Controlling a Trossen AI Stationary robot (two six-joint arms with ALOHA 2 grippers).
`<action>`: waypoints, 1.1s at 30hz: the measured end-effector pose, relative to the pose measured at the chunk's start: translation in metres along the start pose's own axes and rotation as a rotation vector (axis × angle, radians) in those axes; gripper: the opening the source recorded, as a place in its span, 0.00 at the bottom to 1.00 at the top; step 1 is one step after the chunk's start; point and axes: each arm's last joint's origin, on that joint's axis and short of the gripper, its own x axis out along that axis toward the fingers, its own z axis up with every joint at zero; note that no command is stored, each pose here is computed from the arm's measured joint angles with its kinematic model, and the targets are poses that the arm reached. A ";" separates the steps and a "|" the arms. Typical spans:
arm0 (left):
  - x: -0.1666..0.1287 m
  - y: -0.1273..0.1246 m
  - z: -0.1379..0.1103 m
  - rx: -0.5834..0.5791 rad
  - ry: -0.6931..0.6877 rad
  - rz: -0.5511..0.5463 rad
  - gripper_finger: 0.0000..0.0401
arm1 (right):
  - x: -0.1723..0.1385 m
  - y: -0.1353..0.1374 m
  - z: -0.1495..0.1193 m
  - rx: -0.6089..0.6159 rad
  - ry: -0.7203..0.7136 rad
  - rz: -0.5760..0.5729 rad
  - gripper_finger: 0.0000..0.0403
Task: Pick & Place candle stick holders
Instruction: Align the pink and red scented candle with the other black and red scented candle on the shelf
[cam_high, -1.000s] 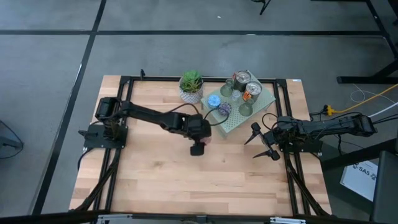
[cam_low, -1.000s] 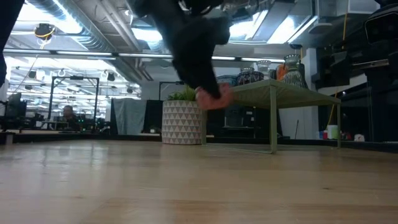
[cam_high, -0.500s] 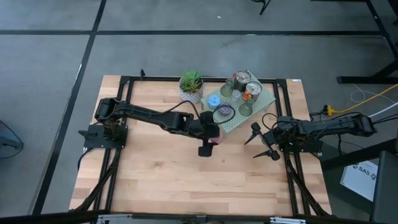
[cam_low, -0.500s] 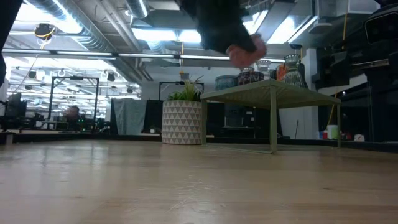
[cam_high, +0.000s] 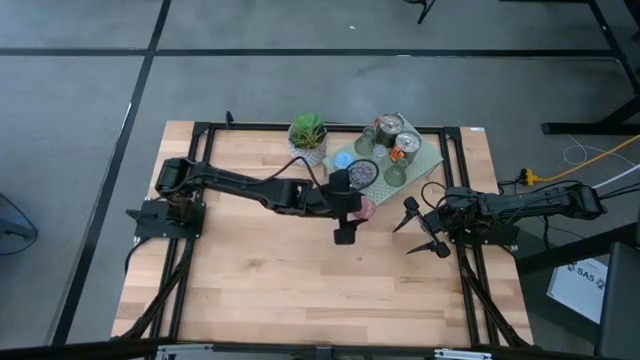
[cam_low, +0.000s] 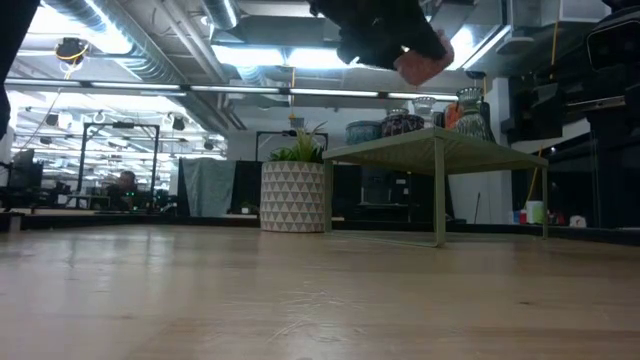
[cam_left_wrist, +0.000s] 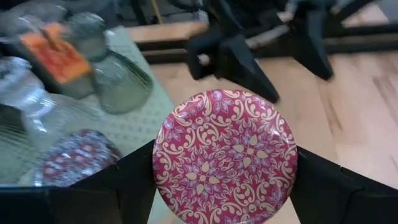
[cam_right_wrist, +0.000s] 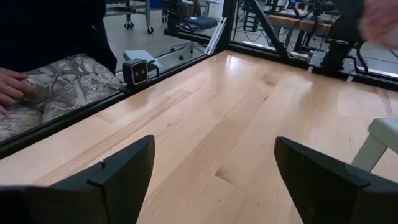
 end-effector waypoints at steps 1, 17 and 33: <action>0.000 0.001 0.002 -0.010 -0.017 0.017 0.71 | 0.000 0.000 0.000 0.000 -0.001 0.000 0.83; 0.037 0.018 0.000 0.023 -0.166 0.047 0.71 | 0.000 0.000 -0.001 0.003 0.007 -0.001 0.83; 0.054 0.024 -0.017 -0.002 -0.086 0.110 0.76 | 0.000 0.000 -0.002 0.011 0.019 0.005 0.82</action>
